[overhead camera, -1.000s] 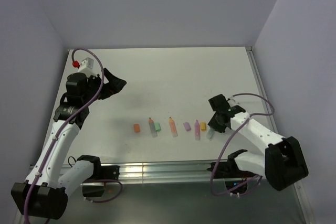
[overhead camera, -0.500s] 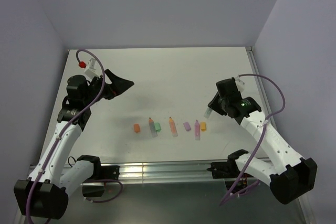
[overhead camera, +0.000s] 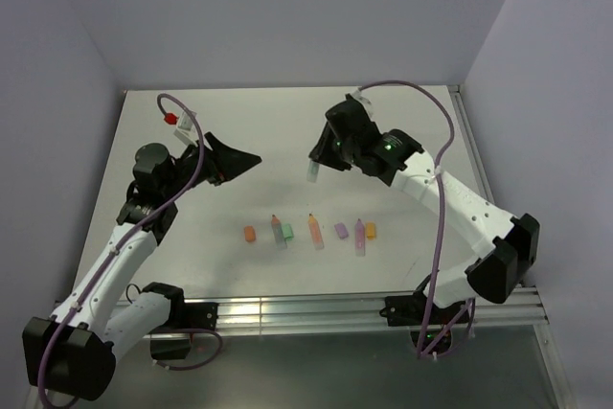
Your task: Insert the pens into the pen caps
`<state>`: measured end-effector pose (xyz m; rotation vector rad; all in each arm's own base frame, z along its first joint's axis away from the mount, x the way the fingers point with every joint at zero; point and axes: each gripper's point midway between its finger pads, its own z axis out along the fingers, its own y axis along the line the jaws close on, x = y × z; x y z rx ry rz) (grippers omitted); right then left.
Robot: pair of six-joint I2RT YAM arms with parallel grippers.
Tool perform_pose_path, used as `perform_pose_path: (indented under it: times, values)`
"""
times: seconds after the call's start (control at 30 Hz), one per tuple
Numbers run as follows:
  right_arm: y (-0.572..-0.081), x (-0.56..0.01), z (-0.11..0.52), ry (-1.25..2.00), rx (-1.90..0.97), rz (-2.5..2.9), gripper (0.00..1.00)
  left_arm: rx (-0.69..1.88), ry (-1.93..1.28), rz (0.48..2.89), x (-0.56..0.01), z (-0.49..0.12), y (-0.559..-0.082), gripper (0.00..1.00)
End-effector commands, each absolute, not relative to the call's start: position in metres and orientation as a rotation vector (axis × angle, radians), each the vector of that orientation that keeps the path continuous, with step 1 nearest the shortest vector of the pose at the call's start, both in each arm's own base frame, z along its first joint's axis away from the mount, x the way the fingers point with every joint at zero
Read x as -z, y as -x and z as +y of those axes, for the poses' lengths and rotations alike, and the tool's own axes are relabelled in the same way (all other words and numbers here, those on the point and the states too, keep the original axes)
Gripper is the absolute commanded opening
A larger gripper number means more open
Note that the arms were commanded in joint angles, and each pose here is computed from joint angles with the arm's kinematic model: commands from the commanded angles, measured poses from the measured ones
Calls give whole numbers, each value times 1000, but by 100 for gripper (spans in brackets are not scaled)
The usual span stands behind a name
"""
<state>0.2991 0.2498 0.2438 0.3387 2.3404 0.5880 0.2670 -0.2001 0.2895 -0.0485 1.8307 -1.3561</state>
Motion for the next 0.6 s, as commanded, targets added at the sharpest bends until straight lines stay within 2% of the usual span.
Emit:
perform_pose_path:
  times: [0.0, 0.57]
  values:
    - [-307, -281, 280, -307, -683, 2272, 0, 1389, 22, 1773, -297, -210, -266, 83]
    - [-302, -312, 372, -164, -809, 2277, 0, 1387, 8, 1809, -283, -226, -269, 74]
